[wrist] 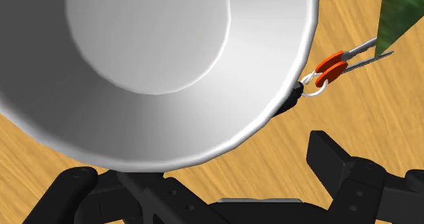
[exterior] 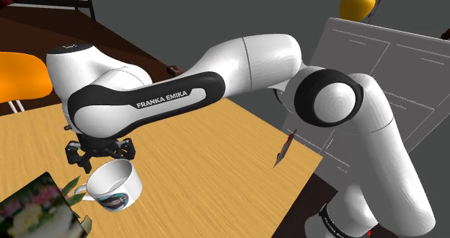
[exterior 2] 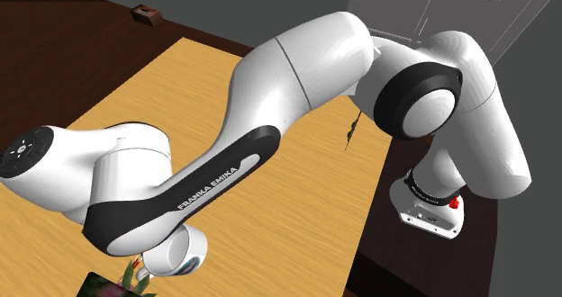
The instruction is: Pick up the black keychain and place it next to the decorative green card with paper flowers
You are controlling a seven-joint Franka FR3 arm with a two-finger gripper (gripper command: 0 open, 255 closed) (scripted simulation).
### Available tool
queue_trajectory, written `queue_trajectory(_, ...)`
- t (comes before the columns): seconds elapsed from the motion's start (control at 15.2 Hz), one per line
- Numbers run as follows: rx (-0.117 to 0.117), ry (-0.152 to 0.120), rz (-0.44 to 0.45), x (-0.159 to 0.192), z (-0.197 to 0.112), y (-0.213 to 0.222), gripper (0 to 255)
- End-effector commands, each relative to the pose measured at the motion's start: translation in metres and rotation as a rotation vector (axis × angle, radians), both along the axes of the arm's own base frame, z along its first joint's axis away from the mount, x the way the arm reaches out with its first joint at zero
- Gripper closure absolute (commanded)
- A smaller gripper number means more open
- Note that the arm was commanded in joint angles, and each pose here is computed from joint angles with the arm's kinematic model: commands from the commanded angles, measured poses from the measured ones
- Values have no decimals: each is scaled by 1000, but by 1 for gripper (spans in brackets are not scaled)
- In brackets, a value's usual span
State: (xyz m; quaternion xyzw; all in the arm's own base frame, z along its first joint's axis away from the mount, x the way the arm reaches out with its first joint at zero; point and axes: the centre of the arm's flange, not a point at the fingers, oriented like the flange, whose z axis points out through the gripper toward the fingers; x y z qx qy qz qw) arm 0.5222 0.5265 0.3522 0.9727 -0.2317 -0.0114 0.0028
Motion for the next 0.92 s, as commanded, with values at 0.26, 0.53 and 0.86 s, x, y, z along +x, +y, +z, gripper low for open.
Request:
queue_trajectory(0.26, 0, 0, 0, 1, 40, 0, 0)
queue_trajectory(0.53, 0, 0, 0, 1, 50, 0, 0)
queue_trajectory(0.86, 0, 0, 0, 1, 50, 0, 0)
